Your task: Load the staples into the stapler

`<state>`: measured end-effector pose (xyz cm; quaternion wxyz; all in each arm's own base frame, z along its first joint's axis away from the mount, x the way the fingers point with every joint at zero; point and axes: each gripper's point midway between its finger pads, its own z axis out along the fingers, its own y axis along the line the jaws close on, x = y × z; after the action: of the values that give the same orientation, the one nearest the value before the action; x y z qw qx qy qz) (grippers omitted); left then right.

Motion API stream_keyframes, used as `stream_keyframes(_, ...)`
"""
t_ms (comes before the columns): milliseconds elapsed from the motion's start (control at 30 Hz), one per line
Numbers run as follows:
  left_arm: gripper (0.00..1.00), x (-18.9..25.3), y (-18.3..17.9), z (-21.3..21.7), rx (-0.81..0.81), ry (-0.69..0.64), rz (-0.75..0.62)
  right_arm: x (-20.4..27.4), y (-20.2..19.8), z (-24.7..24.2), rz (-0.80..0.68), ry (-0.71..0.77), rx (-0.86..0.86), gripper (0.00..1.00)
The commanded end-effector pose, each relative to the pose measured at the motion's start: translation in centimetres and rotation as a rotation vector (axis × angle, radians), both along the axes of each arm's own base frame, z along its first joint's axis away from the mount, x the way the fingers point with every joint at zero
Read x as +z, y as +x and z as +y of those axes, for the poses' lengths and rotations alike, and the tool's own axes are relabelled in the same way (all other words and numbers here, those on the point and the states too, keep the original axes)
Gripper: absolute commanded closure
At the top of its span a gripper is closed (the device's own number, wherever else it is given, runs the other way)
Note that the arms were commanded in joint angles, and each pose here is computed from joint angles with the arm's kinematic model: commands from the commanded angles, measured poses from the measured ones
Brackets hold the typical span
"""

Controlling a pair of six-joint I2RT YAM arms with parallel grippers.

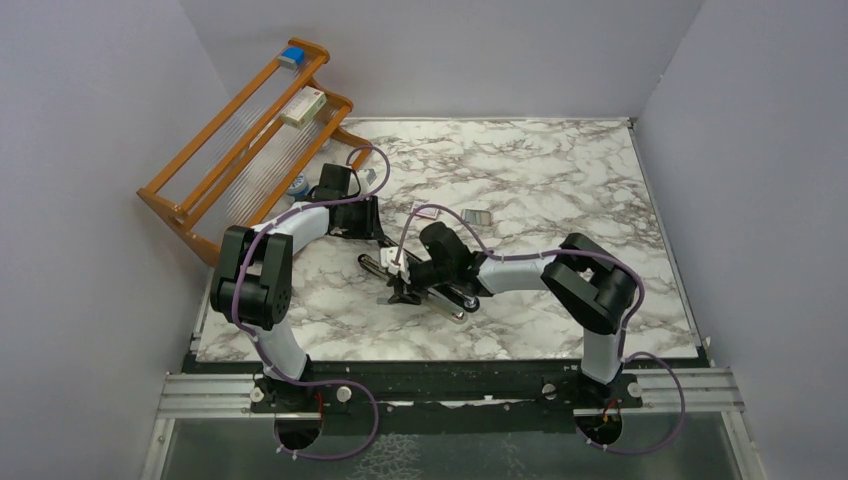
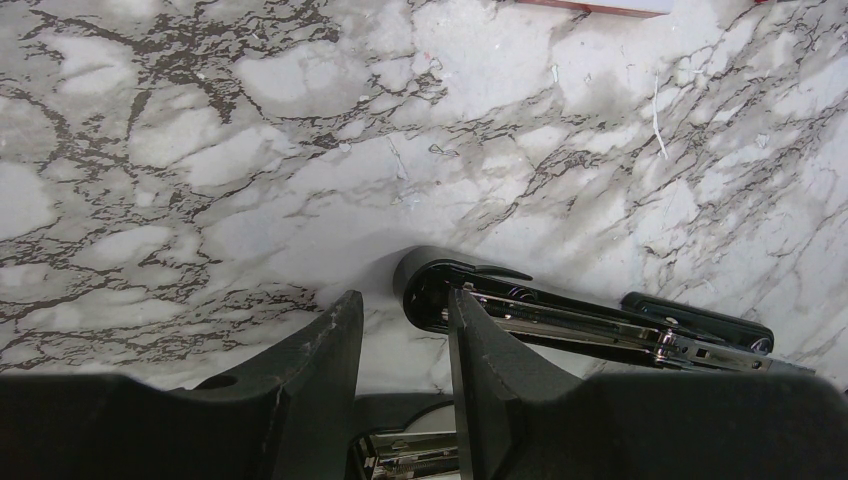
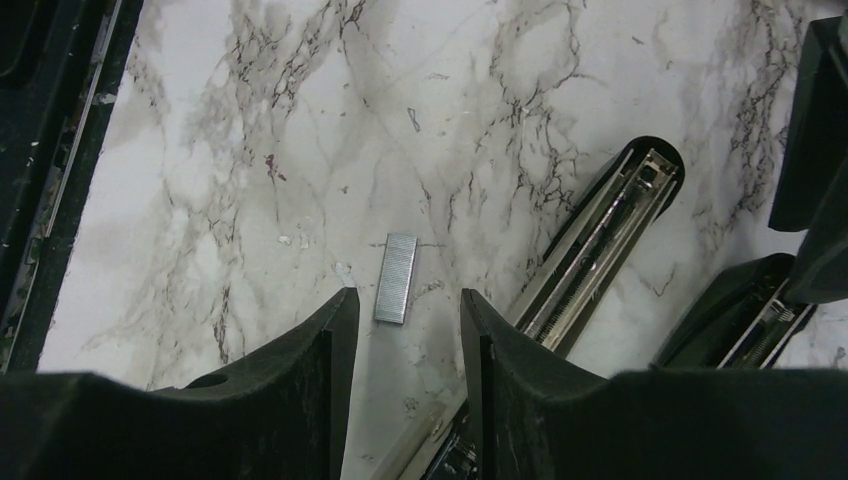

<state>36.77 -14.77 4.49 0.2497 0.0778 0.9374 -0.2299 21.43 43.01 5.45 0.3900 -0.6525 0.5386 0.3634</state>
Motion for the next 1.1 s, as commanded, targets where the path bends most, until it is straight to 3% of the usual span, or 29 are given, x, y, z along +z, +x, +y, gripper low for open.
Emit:
stream_keyframes(0,0.61,-1.1,-0.4,0.8,0.010,0.045,0.034,-1.0,-1.1,0.8,0.021,-0.024,0.056,0.55)
stream_keyframes(1067,0.61,-0.7,-0.3,0.8,0.011,0.044,0.024,-6.1,-1.2,-1.7,0.110,-0.309,-0.052,0.60)
